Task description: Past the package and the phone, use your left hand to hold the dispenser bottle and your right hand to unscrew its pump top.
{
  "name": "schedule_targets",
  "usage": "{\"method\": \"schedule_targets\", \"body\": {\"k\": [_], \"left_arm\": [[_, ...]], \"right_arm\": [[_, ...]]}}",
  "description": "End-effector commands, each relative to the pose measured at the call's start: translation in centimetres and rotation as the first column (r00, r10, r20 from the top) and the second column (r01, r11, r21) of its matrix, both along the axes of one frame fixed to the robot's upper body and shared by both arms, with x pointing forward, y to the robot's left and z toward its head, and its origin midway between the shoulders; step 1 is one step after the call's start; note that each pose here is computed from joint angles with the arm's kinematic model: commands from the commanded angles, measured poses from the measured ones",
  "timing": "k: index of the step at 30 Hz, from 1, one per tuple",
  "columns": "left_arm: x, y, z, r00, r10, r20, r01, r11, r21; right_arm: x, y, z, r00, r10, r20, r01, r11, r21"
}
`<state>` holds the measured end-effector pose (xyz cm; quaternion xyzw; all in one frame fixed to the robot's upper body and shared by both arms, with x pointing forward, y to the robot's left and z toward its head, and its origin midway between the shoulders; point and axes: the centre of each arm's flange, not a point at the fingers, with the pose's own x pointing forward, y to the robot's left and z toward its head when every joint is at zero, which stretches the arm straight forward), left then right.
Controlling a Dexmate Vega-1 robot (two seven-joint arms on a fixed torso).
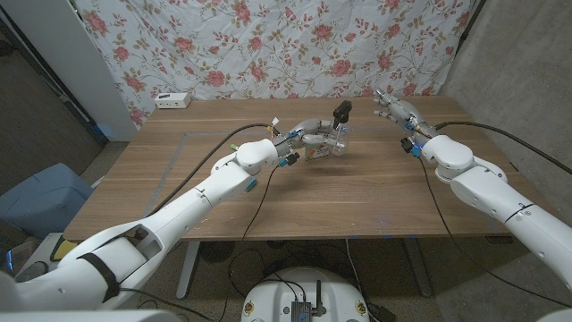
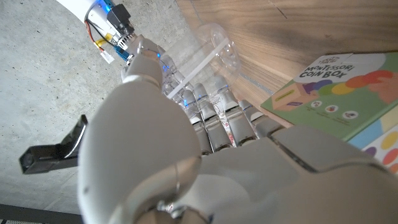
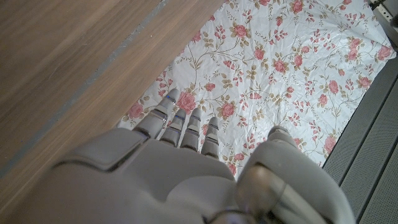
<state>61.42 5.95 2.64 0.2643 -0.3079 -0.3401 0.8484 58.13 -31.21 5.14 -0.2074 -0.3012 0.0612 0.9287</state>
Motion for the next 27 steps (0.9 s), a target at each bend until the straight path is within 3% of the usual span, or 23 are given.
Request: {"method": "schedule_targets", "body": {"k": [1,27], "left_arm": [[0.0,0.3,-0.3,1.0,0.031,0.003,-0.031,0.999,0.01],[1.4,-1.0,-0.6,1.0,-0.013,-0.005,0.013,0.999,0.033]], "right_arm": [[-2.5,0.0,1.0,0.998,-0.06,-0.006,0.059,0.994,-0.096],[-7.8,0.3,1.7,0.986,-0.162,-0.031,0.149,0.958,-0.246]]}}
